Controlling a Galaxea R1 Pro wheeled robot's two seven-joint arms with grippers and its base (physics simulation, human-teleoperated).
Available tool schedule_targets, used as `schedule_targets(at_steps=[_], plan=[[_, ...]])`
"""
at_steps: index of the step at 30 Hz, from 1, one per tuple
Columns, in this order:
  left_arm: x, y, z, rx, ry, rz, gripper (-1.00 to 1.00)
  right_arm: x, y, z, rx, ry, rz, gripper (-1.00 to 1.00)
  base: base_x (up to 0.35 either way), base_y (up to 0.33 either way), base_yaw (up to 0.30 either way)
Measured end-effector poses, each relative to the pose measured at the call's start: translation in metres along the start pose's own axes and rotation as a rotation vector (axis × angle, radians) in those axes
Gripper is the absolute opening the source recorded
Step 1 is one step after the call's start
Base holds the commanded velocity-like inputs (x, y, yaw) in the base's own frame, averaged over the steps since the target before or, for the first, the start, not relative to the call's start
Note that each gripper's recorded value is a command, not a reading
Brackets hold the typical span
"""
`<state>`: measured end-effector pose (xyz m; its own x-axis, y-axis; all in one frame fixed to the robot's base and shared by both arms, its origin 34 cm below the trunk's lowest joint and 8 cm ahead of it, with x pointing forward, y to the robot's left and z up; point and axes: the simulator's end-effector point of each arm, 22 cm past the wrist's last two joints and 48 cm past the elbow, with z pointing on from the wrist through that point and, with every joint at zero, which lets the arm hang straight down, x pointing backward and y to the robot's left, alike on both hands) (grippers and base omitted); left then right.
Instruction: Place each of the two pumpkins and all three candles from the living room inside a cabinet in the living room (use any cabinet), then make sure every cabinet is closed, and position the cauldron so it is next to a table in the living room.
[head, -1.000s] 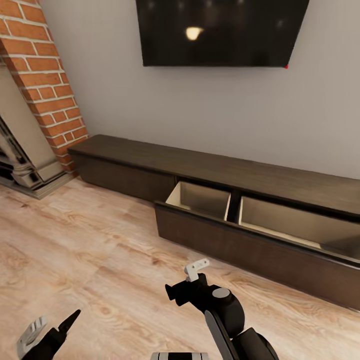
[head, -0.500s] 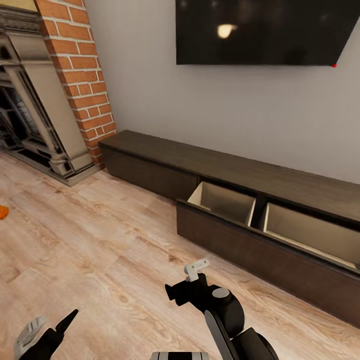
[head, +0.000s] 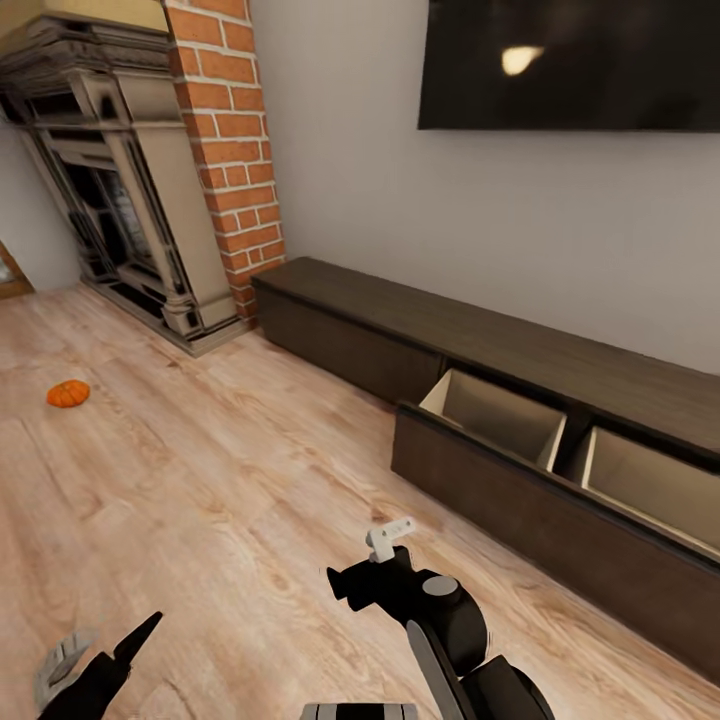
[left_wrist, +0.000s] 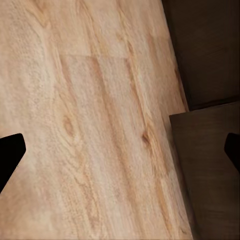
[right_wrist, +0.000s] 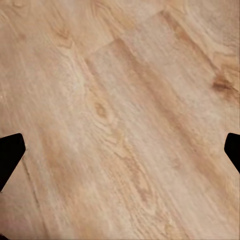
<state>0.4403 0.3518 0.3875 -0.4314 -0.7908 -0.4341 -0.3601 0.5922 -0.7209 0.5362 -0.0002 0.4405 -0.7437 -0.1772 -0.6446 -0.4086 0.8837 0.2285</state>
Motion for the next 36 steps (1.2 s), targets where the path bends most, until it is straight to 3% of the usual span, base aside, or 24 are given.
schedule_targets(at_steps=[15,21,26,36], plan=[[-0.027,-0.004,-0.014,0.017,-0.072,0.001,1.0,-0.021,0.018,-0.019,-0.009,-0.053,-0.042,1.0,0.0,0.0,0.292],[-0.047,0.005,-0.027,0.005,-0.126,-0.015,1.0,-0.027,0.028,-0.027,-0.017,-0.071,-0.068,1.0,0.0,0.0,0.079],[-0.052,0.005,-0.03,0.009,-0.139,-0.018,1.0,-0.032,0.029,-0.03,-0.018,-0.081,-0.064,1.0,0.0,0.0,0.175],[-0.042,-0.008,-0.028,0.049,-0.09,-0.024,1.0,-0.027,0.023,-0.029,-0.006,0.029,-0.086,1.0,0.0,0.0,0.257]])
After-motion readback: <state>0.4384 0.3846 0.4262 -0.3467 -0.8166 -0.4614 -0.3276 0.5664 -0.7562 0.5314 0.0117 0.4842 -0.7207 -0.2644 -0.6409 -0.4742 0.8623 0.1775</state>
